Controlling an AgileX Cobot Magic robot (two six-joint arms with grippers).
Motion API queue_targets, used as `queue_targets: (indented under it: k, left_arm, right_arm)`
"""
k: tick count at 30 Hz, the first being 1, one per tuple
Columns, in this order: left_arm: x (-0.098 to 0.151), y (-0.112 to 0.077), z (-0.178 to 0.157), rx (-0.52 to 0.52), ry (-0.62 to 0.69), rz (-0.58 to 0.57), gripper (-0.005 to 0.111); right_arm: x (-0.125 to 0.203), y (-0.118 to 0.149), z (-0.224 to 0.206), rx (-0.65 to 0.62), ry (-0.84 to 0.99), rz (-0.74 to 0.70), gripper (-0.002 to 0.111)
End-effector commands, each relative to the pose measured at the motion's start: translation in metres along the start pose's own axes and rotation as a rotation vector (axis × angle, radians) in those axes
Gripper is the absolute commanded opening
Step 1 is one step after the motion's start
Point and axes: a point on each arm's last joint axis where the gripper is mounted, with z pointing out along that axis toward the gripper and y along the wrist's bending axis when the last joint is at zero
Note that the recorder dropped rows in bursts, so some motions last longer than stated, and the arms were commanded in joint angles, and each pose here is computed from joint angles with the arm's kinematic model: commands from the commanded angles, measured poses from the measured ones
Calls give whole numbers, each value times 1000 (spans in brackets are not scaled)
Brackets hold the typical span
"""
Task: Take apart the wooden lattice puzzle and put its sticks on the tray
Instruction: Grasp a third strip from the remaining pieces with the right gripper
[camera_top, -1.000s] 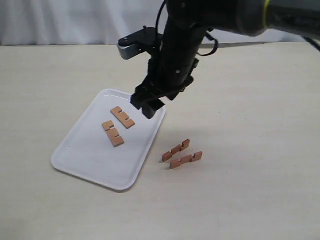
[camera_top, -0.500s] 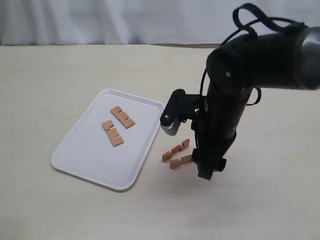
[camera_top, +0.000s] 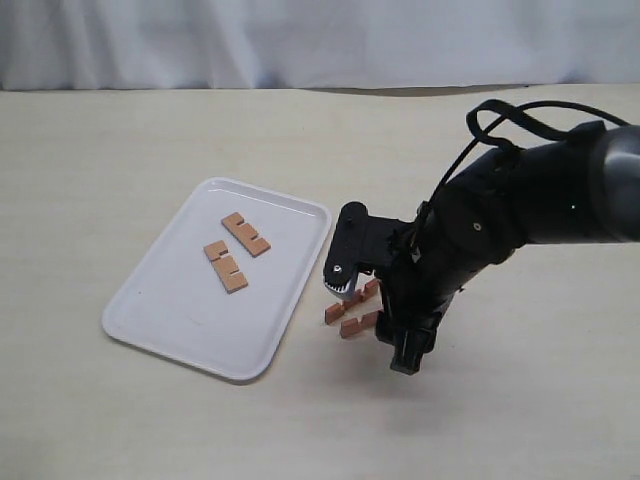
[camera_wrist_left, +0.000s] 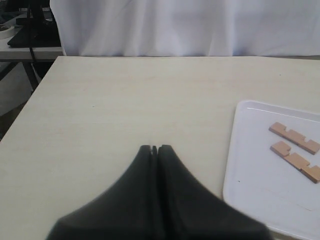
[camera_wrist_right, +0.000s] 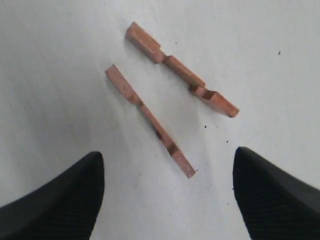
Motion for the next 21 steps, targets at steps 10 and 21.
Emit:
queue_targets:
  k: [10,21]
  left_arm:
    - [0,0,0,8,-6,5,0]
    - [0,0,0,8,-6,5,0]
  right_arm:
    - [4,3,14,-24,36,0,55]
    - [7,0,1,-68,159,-18,4]
